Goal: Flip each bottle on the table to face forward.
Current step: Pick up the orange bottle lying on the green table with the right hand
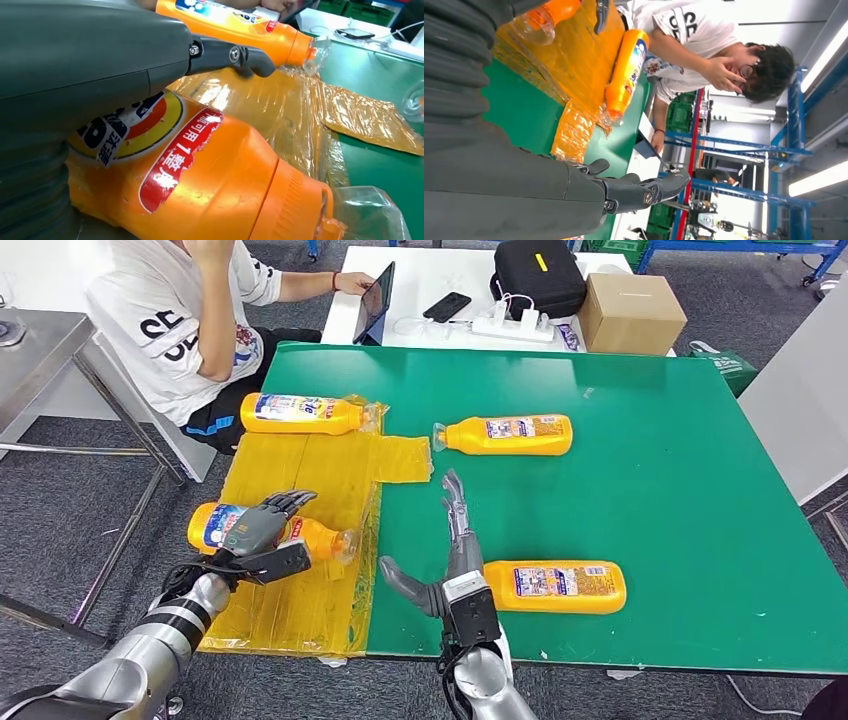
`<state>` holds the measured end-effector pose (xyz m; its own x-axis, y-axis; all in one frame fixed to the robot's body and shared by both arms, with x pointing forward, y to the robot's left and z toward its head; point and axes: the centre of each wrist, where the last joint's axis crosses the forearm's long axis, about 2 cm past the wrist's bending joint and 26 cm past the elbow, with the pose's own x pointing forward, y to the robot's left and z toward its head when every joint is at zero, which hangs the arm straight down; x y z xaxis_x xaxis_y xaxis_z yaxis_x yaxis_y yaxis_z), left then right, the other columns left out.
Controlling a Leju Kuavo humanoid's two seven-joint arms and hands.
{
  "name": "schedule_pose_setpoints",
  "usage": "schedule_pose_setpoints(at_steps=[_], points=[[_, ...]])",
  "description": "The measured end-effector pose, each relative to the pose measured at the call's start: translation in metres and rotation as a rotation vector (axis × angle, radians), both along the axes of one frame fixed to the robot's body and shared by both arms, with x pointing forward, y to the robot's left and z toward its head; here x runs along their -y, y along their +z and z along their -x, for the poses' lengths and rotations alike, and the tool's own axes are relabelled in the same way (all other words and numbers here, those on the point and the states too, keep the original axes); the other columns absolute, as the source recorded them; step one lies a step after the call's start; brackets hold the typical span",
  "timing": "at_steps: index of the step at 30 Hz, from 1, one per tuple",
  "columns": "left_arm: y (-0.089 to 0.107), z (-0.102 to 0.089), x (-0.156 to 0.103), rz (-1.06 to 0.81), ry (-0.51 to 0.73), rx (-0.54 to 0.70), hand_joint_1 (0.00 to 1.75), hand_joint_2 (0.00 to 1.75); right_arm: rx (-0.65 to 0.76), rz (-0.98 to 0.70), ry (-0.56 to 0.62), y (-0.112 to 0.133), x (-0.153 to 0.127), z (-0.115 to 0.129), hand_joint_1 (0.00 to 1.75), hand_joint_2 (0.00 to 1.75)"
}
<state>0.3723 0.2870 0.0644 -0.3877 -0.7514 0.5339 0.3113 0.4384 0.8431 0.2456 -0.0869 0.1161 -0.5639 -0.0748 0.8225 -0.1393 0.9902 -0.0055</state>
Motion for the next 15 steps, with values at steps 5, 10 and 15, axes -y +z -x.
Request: schedule_pose_setpoints(at_steps=[5, 10, 15], points=[[-0.0005, 0.0007, -0.0003, -0.002, -0.007, 0.000, 0.00, 1.75, -0.010, 0.008, 0.002, -0.0029, -0.0004, -0.0001, 0.00, 1.75], [-0.0006, 0.0009, -0.0013, 0.027, -0.029, -0.026, 0.00, 0.00, -0.019, 0.014, 0.010, -0.0049, -0.0005, -0.0006, 0.00, 1.75], [-0.0036, 0.0045, -0.0025, 0.139, -0.090, -0.103, 0.00, 0.00, -0.032, 0.016, 0.033, -0.0068, -0.0022, -0.0015, 0.00, 1.75]])
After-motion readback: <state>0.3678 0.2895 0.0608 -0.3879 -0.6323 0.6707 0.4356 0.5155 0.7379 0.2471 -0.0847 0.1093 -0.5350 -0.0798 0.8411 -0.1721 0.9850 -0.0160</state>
